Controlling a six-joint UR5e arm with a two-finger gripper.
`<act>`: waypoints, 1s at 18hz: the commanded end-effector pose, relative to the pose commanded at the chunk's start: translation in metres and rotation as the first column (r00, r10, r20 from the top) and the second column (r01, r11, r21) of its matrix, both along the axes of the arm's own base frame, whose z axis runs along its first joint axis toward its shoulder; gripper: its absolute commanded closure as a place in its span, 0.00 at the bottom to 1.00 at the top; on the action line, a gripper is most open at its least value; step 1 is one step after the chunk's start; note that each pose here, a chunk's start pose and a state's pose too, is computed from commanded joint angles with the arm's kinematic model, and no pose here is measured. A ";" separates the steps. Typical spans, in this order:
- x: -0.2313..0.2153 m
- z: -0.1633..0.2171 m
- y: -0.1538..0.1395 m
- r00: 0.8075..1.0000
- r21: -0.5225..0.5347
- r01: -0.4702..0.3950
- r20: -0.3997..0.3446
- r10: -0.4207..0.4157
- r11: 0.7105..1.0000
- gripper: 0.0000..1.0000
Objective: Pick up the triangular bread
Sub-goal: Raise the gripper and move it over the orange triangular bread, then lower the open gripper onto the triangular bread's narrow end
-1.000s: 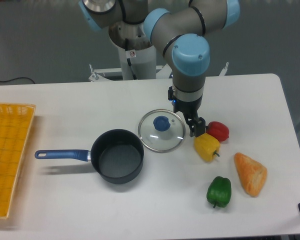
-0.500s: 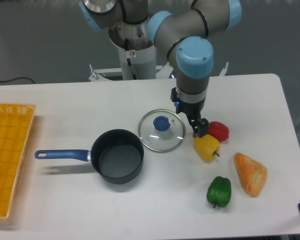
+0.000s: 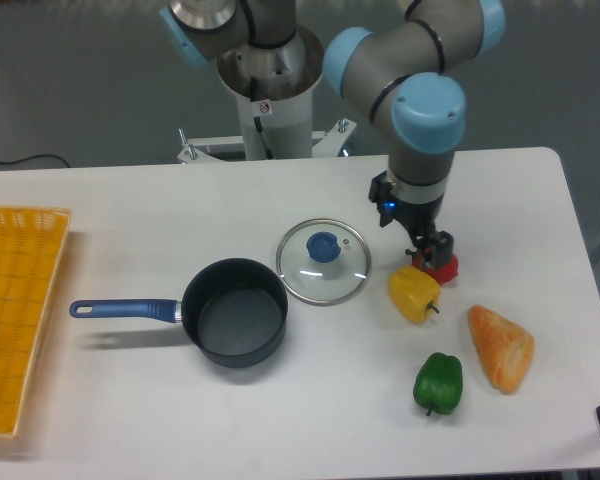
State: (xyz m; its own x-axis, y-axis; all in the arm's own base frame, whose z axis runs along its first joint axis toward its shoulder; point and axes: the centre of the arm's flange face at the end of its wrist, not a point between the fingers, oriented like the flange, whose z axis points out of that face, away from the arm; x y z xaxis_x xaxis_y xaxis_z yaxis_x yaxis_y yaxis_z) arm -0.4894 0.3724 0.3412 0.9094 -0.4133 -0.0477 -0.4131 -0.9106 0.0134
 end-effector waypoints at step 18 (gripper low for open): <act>-0.125 -0.050 0.008 0.859 0.094 -0.512 0.085 0.505 0.854 0.00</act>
State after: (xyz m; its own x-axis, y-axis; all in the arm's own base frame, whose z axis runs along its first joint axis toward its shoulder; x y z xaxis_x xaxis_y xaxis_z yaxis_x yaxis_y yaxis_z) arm -0.6148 0.3805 0.2915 0.9936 0.1124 -0.0090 0.1108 -0.9880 -0.1073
